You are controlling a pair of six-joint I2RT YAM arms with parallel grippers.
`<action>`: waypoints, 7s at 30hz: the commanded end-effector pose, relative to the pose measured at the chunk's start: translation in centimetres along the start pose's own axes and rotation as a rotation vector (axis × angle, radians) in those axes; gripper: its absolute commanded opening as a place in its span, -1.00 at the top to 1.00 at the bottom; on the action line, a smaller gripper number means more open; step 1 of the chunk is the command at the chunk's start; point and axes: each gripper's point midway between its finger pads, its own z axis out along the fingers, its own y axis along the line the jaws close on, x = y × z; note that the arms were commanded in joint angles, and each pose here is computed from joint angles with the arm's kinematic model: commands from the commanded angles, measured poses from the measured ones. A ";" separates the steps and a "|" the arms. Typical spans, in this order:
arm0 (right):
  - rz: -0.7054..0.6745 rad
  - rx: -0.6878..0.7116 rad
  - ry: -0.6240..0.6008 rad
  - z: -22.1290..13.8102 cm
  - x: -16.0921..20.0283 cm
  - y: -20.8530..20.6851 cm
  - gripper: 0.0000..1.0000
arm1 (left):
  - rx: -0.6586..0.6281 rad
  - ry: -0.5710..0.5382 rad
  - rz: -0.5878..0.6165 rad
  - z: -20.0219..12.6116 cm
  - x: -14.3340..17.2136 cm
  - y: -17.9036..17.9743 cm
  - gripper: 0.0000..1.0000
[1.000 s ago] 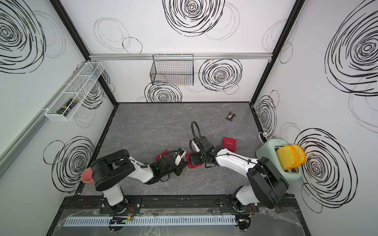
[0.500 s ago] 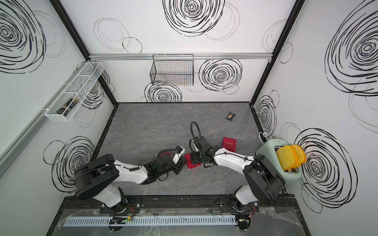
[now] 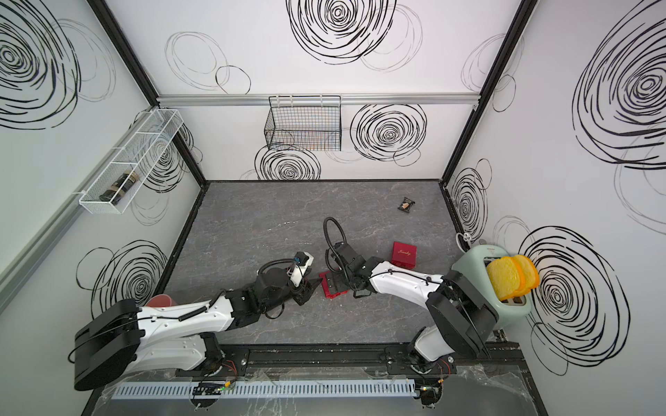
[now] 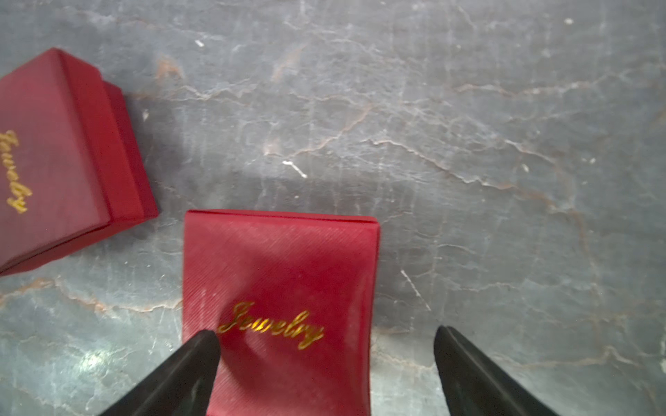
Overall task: Take the necklace out of the lift-off lid jewelry box
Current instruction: Close the lid on the jewelry box, then move the jewelry box to the center of the board, then pick up the jewelry box from the center of the board.
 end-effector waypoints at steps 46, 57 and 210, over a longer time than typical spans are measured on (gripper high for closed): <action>0.112 0.169 -0.025 0.2 -1.8 -5.7 -0.60 | -0.075 -0.002 -0.076 -3.0 1.0 4.4 -0.95; 0.351 0.235 -0.091 -0.6 -4.9 -15.1 -0.69 | -0.139 0.061 -0.165 -2.1 2.5 6.5 -0.94; -0.616 -0.358 0.048 1.7 -1.2 9.7 -0.66 | 0.022 0.050 -0.429 -3.9 8.1 7.0 -0.92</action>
